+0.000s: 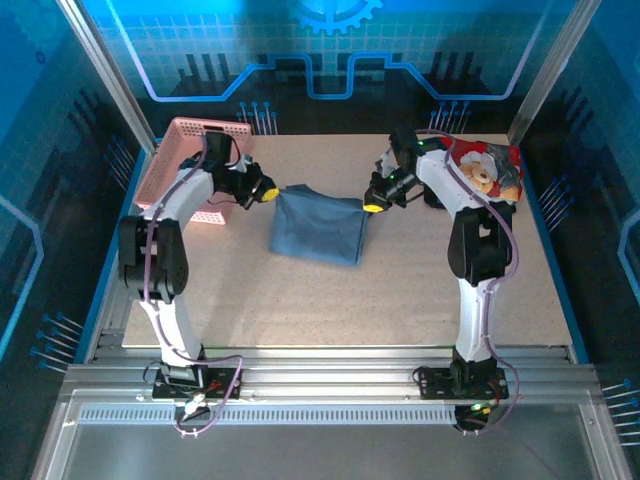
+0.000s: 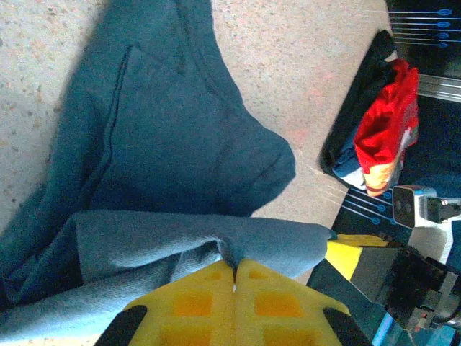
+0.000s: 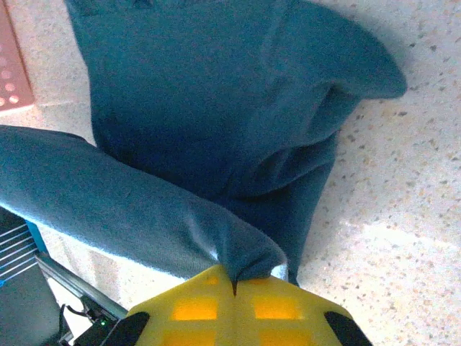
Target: Fold and stack the t-shirts
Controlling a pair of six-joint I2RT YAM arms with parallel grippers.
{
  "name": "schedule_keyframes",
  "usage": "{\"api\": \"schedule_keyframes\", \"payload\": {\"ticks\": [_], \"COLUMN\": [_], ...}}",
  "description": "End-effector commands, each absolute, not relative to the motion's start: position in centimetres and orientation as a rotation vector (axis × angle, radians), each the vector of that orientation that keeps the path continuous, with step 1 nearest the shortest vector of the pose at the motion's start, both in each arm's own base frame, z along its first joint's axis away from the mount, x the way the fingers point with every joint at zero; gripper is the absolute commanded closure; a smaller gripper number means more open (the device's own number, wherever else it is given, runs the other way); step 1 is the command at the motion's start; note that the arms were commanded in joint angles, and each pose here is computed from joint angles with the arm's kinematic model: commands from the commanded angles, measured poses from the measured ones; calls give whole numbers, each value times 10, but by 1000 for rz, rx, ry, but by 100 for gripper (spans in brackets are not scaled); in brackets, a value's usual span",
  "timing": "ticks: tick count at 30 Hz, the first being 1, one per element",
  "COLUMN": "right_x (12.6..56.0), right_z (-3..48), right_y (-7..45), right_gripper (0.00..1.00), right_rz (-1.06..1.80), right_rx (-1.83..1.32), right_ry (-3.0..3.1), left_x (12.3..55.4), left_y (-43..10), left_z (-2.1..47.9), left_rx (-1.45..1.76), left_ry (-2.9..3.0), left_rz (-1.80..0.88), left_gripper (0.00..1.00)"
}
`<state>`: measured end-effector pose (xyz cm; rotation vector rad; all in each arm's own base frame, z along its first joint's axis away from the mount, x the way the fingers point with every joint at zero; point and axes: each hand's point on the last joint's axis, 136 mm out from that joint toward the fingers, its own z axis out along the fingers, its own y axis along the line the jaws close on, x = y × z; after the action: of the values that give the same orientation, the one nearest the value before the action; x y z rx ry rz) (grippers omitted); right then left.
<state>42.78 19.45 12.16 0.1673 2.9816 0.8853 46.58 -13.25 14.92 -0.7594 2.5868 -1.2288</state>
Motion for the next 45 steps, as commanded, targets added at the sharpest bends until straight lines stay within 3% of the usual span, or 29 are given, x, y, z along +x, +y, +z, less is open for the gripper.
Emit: {"api": "schedule_keyframes", "payload": {"ticks": [1,6,8,9,11,15,16,21,27,34,45], "right_x": [442,465,477,484,499,530,534,510,440,396,427], "right_z": [106,77,63,59,60,113,131,207,234,183,84], "right_y": [179,171,166,164,159,158,154,153,164,183,216], "right_gripper": [100,99,89,81,56,46,46,41,15,6,5], "right_rz": [882,879,887,893,909,961,948,908,861,794,615], "right_rx": [235,303,352,368,403,360,349,241,107,62,51], "right_ry": [3012,3028,3029,3021,2991,2813,2770,2659,2593,2687,2909], "left_x": [489,524,537,542,555,578,582,572,515,445,363], "left_y": [-125,-129,-128,-128,-131,-132,-132,-125,-108,-104,-90], "left_z": [139,127,116,113,116,163,181,260,289,258,231], "left_rx": [-756,-741,-744,-740,-748,-713,-688,-529,-326,-240,-240], "left_ry": [2581,2573,2587,2582,2548,2421,2392,2310,2304,2249,2276], "left_rz": [-1211,-1215,-1198,-1204,-1238,-1290,-1293,-1238,-1032,-976,-859], "left_gripper": [100,100,97,90,63,35,3,1,1,1,1]}}
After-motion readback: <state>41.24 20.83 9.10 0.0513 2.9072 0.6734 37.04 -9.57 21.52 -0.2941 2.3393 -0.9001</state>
